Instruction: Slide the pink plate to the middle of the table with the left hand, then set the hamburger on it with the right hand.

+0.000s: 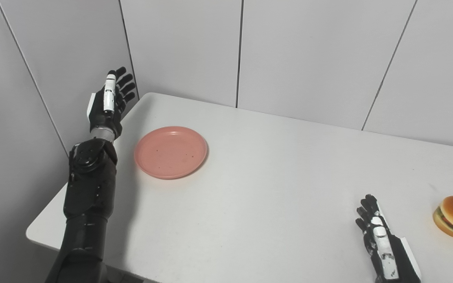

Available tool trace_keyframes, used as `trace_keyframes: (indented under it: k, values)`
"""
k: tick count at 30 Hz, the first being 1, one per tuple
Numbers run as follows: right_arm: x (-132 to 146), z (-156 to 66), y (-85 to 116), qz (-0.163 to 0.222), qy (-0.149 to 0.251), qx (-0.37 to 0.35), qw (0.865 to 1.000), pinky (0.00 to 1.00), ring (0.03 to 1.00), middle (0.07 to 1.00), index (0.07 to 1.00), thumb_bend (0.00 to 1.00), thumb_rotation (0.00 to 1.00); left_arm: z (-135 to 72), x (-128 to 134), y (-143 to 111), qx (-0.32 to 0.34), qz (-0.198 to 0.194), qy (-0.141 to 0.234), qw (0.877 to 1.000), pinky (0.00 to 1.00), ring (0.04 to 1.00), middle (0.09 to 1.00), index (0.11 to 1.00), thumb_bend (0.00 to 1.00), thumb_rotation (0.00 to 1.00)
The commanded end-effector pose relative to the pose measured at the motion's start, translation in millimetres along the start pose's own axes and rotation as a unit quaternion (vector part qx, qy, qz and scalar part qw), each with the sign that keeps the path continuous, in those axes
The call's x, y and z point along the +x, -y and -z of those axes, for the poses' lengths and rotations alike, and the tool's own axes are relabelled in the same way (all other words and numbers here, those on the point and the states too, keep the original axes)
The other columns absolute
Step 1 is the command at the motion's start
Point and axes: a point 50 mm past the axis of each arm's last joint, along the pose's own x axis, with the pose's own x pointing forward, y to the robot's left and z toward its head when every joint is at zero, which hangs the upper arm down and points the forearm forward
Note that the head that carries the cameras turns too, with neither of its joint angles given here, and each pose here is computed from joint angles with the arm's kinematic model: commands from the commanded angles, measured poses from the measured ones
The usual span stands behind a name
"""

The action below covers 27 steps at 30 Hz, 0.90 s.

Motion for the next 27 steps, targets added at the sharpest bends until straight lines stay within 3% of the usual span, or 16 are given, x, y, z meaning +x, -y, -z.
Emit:
trace_keyframes:
  k: [1, 11, 18, 27]
  values:
    - [1, -8, 0, -0.004, 0.02, -0.002, 1.0, 1.0, 0.991, 1.0, 1.0, 0.17, 1.0, -25, 11, -5, 0.009, 0.001, 0.051, 0.999, 0.89, 0.872, 0.874, 0.855, 0.36, 1.0]
    - [2, -8, -1, -0.007, 0.023, 0.002, 1.0, 1.0, 0.991, 1.0, 1.0, 0.17, 1.0, -2, 11, -15, 0.001, -0.008, 0.028, 1.0, 0.87, 0.873, 0.878, 0.863, 0.32, 1.0]
    - [1, -9, 0, -0.004, 0.019, 0.003, 1.0, 1.0, 0.991, 1.0, 1.0, 0.18, 1.0, 11, 10, -17, 0.0, -0.015, 0.012, 1.0, 0.88, 0.869, 0.863, 0.849, 0.35, 1.0]
    - [2, -9, -1, -0.002, 0.022, 0.003, 1.0, 1.0, 0.989, 0.998, 1.0, 0.17, 1.0, 29, 8, -20, 0.023, 0.001, -0.005, 1.0, 0.89, 0.891, 0.887, 0.866, 0.36, 1.0]
